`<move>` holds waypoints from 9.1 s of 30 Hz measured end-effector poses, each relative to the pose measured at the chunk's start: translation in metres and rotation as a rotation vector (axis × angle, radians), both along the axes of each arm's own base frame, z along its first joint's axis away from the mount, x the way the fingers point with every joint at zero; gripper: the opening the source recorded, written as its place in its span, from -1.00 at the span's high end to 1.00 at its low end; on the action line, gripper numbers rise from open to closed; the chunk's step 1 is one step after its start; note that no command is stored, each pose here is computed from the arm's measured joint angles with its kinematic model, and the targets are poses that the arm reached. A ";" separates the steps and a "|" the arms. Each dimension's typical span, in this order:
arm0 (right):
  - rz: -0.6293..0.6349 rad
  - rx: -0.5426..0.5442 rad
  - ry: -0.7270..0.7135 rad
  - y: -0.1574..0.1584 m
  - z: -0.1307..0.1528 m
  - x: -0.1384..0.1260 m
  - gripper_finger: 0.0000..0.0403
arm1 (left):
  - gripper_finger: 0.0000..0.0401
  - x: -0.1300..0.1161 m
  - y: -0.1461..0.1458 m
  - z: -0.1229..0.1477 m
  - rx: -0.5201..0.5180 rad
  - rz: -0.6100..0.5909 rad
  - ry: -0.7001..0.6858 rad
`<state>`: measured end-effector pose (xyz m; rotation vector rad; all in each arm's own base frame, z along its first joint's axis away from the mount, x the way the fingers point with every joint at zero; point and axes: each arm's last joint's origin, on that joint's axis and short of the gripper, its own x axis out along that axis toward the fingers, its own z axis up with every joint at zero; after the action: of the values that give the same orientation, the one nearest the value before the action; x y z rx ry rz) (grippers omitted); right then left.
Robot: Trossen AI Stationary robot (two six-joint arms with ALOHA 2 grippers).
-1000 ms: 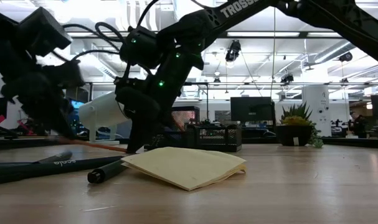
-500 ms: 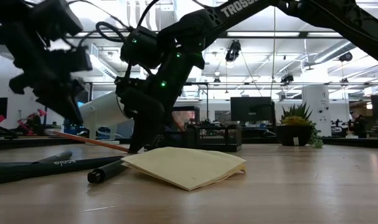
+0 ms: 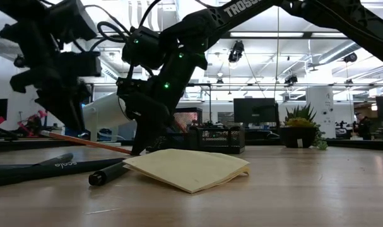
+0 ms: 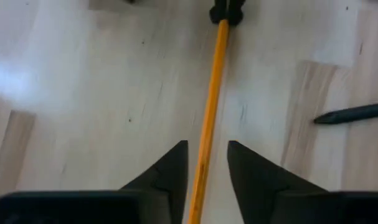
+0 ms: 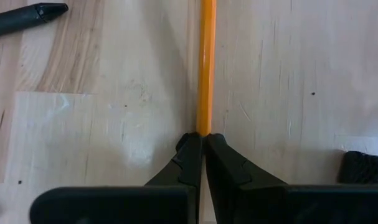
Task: Pick and place office supplies into organizer
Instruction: Put the orange pencil into the black desk organizer, then put the right black pen into the black desk organizer
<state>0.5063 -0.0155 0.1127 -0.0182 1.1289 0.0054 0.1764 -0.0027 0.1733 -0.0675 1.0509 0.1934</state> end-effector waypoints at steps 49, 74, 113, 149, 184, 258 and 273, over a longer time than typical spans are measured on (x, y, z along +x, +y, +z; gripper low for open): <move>0.062 -0.023 -0.019 -0.005 0.005 0.000 0.96 | 0.93 0.006 -0.001 -0.020 -0.020 0.001 0.204; -0.392 -0.306 -0.030 0.022 0.111 -0.046 0.58 | 0.95 0.031 0.005 0.067 0.257 -0.026 0.178; -0.807 -0.543 0.119 0.125 0.125 -0.156 0.59 | 0.94 0.172 0.105 0.094 0.854 -0.721 0.820; -0.226 0.180 0.054 0.140 0.069 -0.104 0.69 | 0.33 0.088 -0.028 0.141 0.159 -0.235 0.017; -0.848 0.460 -0.016 0.119 0.033 -0.026 0.12 | 0.33 -0.010 -0.040 0.087 -0.005 -0.041 -0.179; -0.884 0.238 0.056 0.154 0.035 -0.008 0.44 | 0.33 -0.009 -0.040 0.090 0.008 -0.056 -0.199; -0.840 0.084 0.128 0.150 0.023 -0.017 0.62 | 0.33 -0.009 -0.040 0.090 0.010 -0.057 -0.198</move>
<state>0.4891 0.1341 0.1353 0.5374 1.1923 -0.7018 0.1677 -0.0425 0.2634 -0.0465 0.8538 0.1375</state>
